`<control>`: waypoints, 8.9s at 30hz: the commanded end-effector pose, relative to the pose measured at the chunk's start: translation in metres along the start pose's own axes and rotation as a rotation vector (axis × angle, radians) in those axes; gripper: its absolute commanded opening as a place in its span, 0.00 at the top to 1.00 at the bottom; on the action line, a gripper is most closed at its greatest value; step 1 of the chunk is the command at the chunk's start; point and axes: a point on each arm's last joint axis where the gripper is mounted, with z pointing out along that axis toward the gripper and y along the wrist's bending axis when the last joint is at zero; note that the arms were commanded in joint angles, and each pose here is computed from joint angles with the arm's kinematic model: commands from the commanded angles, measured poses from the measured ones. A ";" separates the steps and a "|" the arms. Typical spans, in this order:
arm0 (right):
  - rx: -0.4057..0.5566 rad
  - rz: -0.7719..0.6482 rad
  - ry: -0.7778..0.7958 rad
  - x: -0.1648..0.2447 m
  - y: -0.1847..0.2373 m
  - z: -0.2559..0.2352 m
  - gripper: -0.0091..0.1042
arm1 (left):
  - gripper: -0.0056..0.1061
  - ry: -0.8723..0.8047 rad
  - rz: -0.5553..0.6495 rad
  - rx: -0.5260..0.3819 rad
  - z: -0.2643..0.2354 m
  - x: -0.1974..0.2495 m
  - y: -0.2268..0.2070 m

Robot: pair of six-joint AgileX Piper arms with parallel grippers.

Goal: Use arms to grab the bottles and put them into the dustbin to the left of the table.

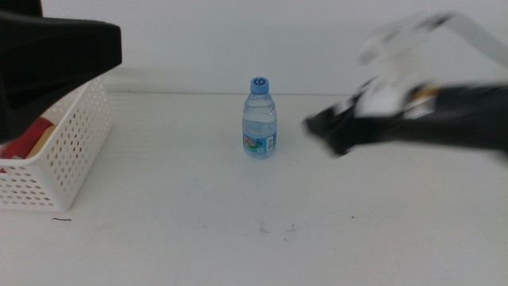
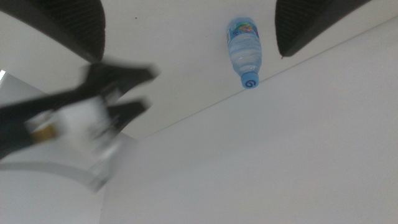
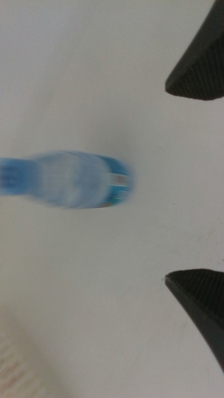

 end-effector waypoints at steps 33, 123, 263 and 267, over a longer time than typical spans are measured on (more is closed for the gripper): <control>0.078 -0.041 -0.164 -0.022 -0.005 -0.175 0.14 | 0.11 -0.145 0.007 -0.057 0.056 0.069 0.009; 0.078 -0.040 -0.164 -0.022 -0.005 -0.175 0.14 | 0.92 -0.171 -0.132 -0.238 0.362 0.204 0.090; 0.476 0.176 -0.491 0.215 -0.021 -0.160 0.14 | 0.11 -0.079 -0.195 -0.441 -0.013 0.213 0.027; 0.510 0.183 -0.487 0.234 -0.018 -0.159 0.14 | 0.11 -0.054 -0.193 -0.444 -0.009 0.249 0.025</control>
